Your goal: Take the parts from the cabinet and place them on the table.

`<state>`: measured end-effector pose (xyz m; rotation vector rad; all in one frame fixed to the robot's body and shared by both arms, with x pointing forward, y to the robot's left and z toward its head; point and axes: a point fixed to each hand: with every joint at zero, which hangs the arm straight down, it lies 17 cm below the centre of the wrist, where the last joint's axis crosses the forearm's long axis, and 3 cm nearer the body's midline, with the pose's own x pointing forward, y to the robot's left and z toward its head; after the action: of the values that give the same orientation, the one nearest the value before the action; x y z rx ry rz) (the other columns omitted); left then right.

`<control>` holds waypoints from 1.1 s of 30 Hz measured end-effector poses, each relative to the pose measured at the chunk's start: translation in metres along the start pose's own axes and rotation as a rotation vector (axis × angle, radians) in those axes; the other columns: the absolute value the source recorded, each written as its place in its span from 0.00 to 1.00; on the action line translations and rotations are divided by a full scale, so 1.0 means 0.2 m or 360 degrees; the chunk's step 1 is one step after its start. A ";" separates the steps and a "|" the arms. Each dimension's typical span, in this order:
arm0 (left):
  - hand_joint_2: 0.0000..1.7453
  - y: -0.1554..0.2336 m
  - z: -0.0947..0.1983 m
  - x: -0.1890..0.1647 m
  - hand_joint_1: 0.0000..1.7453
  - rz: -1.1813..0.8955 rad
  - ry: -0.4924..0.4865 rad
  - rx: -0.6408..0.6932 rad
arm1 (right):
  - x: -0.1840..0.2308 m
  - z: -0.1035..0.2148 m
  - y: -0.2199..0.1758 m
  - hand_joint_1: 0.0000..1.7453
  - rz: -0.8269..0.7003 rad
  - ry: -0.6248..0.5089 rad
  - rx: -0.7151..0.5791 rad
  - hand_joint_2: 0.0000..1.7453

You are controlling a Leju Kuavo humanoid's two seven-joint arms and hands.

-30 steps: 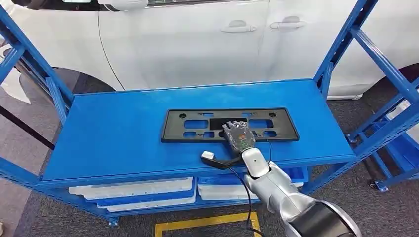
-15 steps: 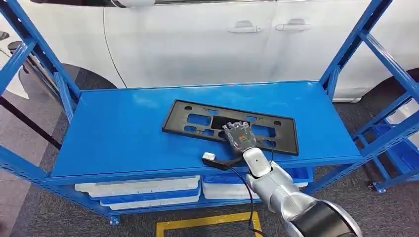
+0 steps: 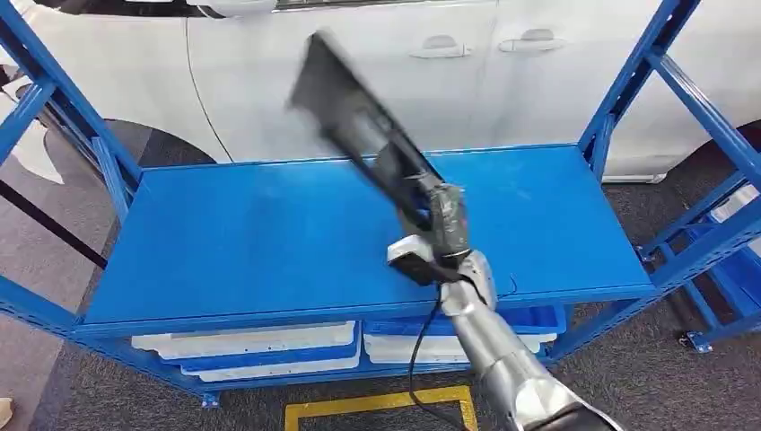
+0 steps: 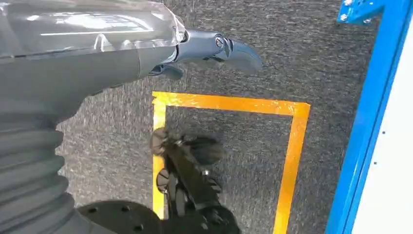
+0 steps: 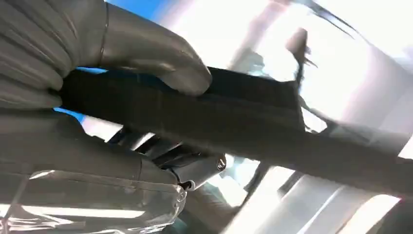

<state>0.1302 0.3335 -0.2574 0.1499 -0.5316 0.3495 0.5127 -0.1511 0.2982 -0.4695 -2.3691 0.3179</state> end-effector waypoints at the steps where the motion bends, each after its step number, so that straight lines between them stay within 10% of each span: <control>1: 1.00 0.00 0.00 0.00 0.00 0.0001 -0.0002 -0.0003 | 0.11 -0.05 -0.12 1.00 -0.0246 -0.0048 -0.0092 1.00; 11: 1.00 -0.02 0.00 0.05 0.00 0.0054 -0.0055 -0.0017 | 1.27 0.18 -0.41 1.00 -0.1449 -0.0925 0.0418 1.00; 16: 1.00 -0.01 0.00 0.05 0.00 0.0109 -0.0059 0.0013 | 1.34 0.37 -0.29 1.00 -0.2014 -0.0856 0.0731 1.00; 33: 1.00 0.00 -0.01 0.03 0.00 0.0096 -0.0012 0.0054 | 1.31 0.53 -0.03 1.00 -0.2078 -0.0659 0.0851 1.00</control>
<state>0.1353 0.3362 -0.2560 0.1680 -0.5389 0.4169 0.2566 -0.0584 0.3765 1.4440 -2.2910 0.3965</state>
